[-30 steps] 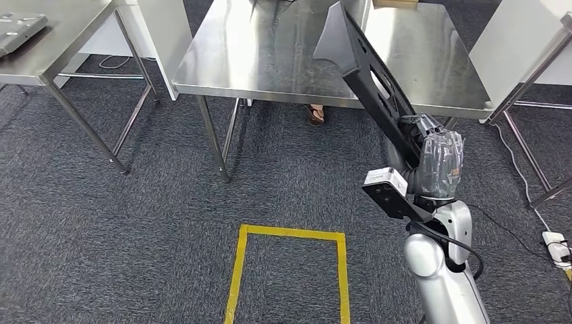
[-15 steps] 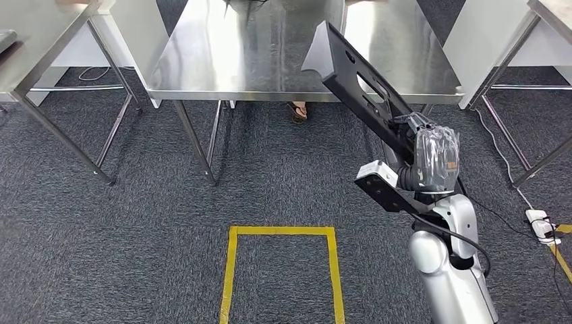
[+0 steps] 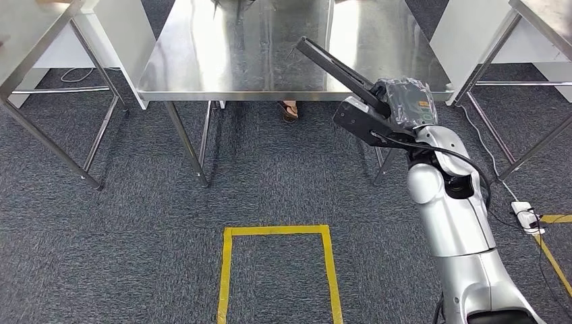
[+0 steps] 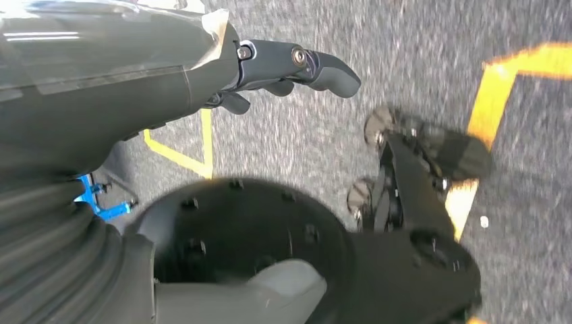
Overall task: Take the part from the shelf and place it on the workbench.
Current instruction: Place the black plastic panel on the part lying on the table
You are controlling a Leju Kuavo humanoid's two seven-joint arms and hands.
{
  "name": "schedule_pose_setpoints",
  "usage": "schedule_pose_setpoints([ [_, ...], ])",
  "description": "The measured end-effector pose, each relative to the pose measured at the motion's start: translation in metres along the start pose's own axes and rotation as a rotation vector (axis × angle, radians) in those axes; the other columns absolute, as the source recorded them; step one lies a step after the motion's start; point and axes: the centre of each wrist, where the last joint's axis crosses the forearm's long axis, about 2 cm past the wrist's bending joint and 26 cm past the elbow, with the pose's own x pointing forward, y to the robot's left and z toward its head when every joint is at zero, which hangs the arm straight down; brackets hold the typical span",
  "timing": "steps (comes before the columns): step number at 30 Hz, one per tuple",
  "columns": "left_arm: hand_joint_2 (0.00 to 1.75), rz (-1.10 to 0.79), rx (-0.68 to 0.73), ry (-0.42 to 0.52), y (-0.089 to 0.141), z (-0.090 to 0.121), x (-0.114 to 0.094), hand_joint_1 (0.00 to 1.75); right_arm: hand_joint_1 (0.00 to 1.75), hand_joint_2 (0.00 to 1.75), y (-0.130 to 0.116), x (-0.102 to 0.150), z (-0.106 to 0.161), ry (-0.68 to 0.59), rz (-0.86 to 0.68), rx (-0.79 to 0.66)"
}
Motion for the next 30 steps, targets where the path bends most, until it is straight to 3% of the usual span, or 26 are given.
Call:
schedule_pose_setpoints([
  [30,1.75,-0.032,-0.037,-0.028,0.005,-0.001,0.002,0.00,1.75,1.75,0.016,-0.008,-0.006,0.095,0.039,0.079],
])
